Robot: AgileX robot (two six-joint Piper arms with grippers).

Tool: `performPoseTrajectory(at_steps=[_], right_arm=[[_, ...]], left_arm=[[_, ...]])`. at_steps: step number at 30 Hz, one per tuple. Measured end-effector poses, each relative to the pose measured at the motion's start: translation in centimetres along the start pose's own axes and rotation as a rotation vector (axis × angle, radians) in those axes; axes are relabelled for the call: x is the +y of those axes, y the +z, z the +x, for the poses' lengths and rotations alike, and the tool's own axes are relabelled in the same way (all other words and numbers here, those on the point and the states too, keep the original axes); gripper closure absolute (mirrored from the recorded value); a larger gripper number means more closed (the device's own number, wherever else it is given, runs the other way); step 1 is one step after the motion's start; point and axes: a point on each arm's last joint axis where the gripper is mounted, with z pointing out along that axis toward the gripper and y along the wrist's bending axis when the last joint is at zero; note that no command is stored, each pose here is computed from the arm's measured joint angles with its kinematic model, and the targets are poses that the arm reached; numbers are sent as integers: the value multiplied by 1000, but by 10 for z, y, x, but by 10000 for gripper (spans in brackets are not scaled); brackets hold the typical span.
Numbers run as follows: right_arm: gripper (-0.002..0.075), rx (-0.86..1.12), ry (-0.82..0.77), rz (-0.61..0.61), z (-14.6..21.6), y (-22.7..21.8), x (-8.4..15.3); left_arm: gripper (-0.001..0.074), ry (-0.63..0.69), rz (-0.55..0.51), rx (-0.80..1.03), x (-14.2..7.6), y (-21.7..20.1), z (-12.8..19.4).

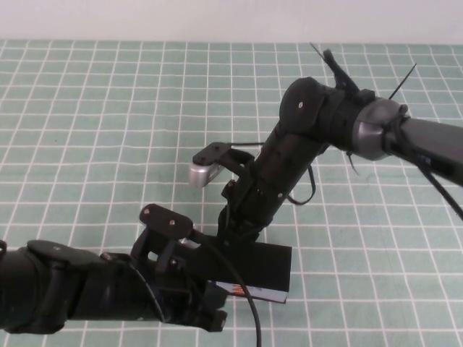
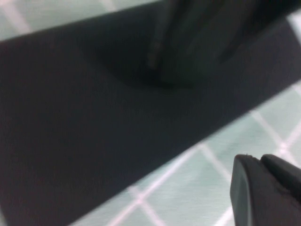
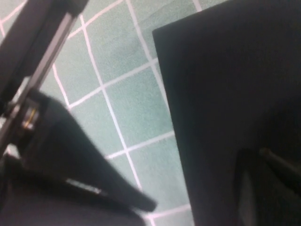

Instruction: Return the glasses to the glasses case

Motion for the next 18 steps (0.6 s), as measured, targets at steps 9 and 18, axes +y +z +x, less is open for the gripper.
performPoseTrajectory(at_steps=[9, 18], right_arm=[[739, -159, -124, 259, -19, -112, 67], [739, -475, 36, 764, 20, -250, 156]], left_arm=[[737, 108, 97, -211, -32, -54, -25], [737, 422, -17, -693, -83, -190, -68]])
